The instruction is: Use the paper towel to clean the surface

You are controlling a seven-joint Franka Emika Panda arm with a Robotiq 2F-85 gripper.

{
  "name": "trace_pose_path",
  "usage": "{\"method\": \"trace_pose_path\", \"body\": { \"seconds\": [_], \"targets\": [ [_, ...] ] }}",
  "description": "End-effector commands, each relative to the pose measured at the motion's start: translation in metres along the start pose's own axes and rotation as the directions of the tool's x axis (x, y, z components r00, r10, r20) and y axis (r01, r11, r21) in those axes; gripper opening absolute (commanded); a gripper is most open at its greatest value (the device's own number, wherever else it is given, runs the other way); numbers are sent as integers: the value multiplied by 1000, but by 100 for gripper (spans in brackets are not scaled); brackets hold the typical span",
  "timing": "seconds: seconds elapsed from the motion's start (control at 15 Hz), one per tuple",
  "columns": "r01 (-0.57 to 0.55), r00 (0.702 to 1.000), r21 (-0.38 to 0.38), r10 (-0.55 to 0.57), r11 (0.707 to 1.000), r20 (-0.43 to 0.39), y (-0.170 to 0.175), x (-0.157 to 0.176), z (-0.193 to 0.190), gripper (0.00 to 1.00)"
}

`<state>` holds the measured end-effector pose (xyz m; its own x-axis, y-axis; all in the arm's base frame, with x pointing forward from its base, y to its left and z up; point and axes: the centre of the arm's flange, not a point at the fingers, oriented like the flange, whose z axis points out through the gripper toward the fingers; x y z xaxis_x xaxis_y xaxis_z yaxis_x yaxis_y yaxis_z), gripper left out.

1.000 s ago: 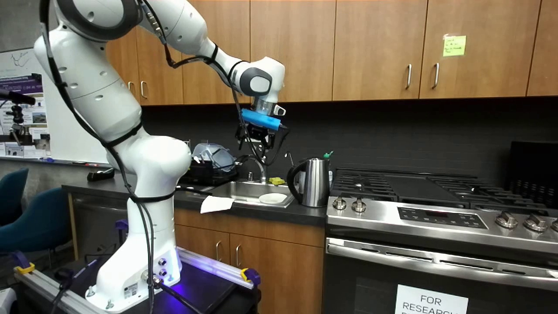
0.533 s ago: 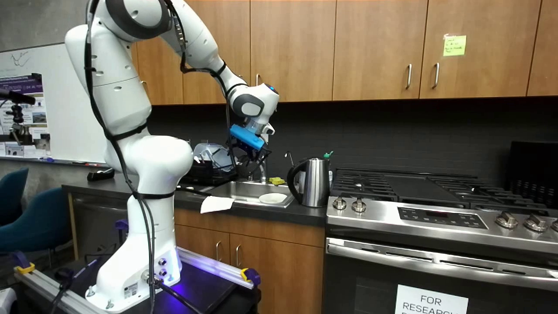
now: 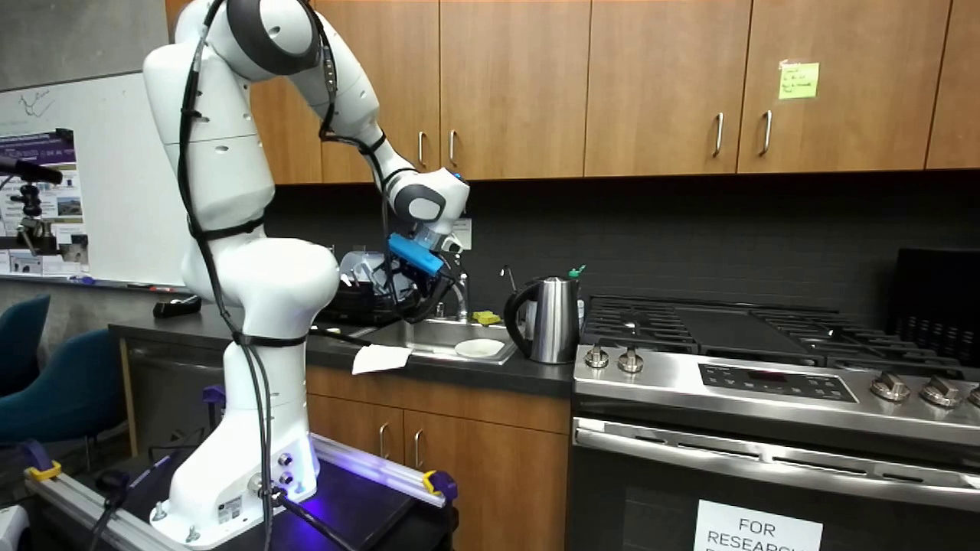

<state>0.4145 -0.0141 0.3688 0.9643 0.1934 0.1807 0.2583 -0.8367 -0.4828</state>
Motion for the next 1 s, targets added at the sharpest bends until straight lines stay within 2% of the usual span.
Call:
{"method": "trace_pose_path", "body": {
  "seconds": [0.0, 0.47, 0.6, 0.73, 0.93],
  "targets": [
    [-35, 999, 1, 35, 999, 14, -4, 6, 20, 100],
    [-102, 984, -73, 112, 992, 135, -8, 16, 74, 100],
    [-115, 977, -115, 134, 987, 168, -13, 18, 89, 100],
    [-119, 968, -178, 155, 977, 198, -21, 21, 101, 100],
    [-126, 956, -319, 201, 939, 214, -37, 27, 114, 100]
  ]
}}
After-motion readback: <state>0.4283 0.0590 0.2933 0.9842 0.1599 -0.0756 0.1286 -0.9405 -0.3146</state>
